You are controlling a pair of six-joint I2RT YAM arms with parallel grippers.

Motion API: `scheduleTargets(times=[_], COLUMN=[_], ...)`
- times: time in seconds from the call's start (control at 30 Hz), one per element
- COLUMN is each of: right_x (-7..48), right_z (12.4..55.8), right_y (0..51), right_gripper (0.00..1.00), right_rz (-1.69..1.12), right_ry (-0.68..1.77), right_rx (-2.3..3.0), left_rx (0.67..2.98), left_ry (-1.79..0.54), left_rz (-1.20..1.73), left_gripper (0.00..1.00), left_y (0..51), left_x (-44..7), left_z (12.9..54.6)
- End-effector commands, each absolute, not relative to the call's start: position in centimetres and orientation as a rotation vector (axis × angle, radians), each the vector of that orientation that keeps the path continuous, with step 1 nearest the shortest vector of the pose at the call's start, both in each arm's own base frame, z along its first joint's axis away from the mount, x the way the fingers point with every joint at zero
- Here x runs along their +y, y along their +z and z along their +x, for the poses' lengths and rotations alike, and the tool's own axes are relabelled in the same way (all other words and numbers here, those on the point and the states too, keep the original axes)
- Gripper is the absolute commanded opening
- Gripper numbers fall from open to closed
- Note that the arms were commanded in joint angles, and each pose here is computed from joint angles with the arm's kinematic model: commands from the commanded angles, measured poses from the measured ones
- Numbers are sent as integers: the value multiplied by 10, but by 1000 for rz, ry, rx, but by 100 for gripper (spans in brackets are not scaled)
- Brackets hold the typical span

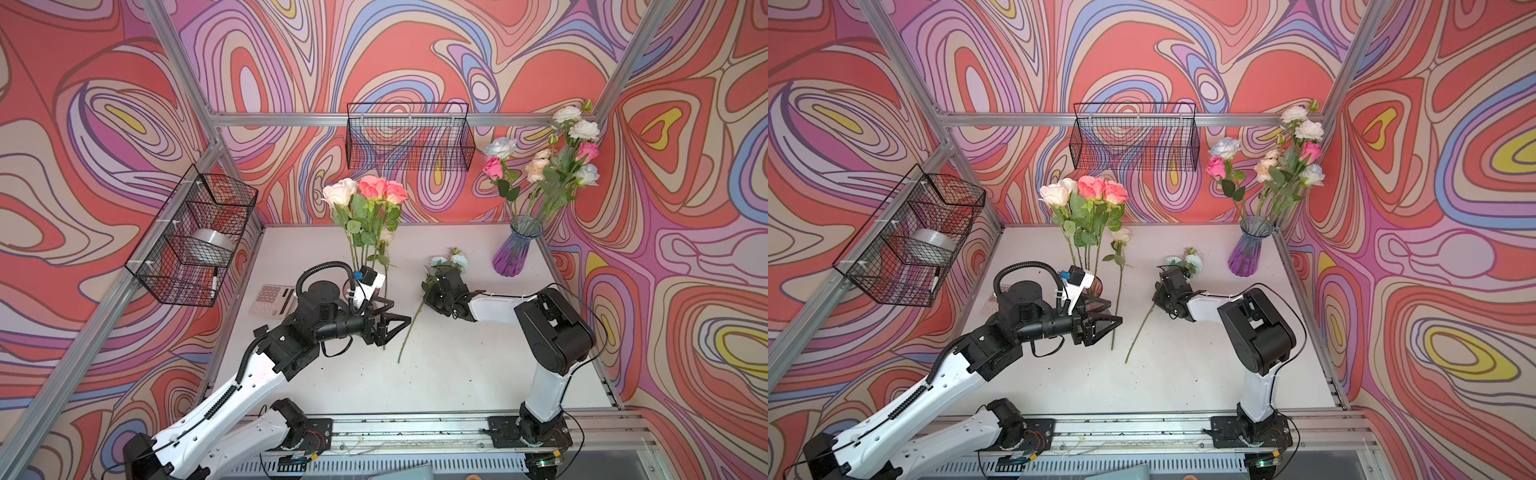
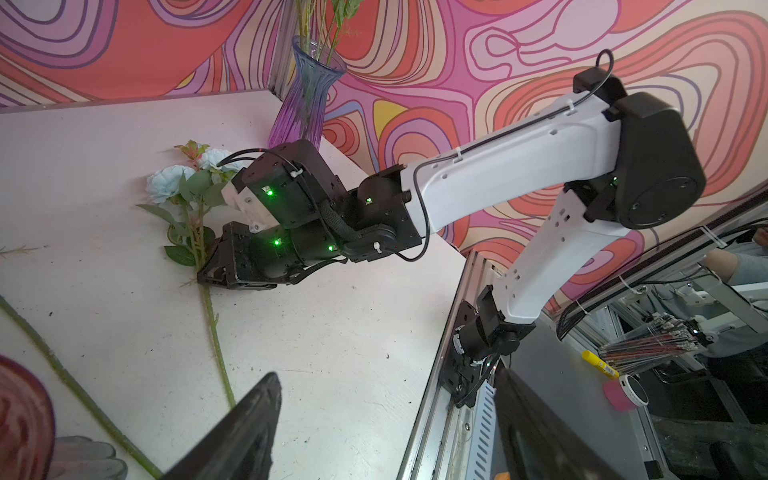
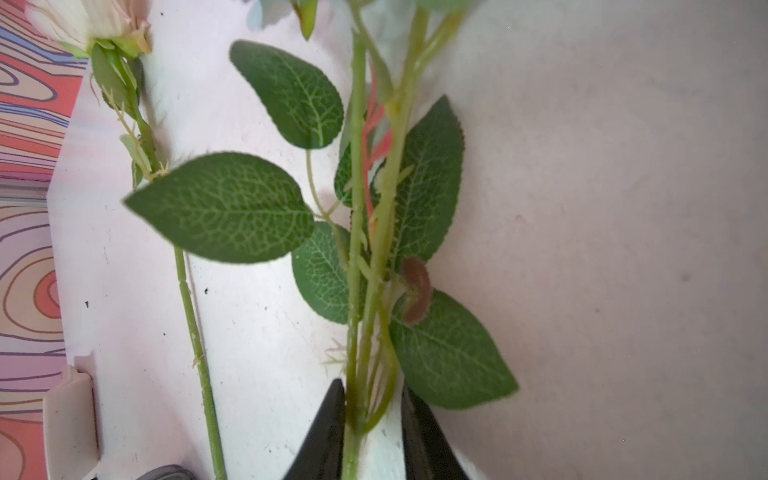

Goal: Arrange the flowers into the vase
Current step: 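Close the right gripper on the light-blue peony stem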

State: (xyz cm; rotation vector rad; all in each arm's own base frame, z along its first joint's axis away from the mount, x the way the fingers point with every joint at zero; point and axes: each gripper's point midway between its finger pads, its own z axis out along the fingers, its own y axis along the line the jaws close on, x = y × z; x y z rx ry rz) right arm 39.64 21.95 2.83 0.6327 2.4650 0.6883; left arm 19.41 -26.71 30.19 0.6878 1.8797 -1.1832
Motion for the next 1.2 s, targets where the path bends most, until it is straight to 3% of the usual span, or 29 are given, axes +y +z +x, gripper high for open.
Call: scheduleTargets(times=[0.0, 0.57, 1.17], right_x=[216, 231, 219], right_z=[387, 383, 382], right_y=[34, 24, 20], right_gripper=[26, 26, 4], right_rz=[676, 730, 767], right_ry=[679, 751, 709], right_rx=[2448, 2458, 2440], left_rx=[1859, 1841, 1843], left_ry=[-1170, -1171, -1157], left_rz=[706, 705, 706], left_gripper=[81, 81, 81], left_y=[309, 314, 313], left_x=[-266, -264, -262], left_z=[192, 189, 190])
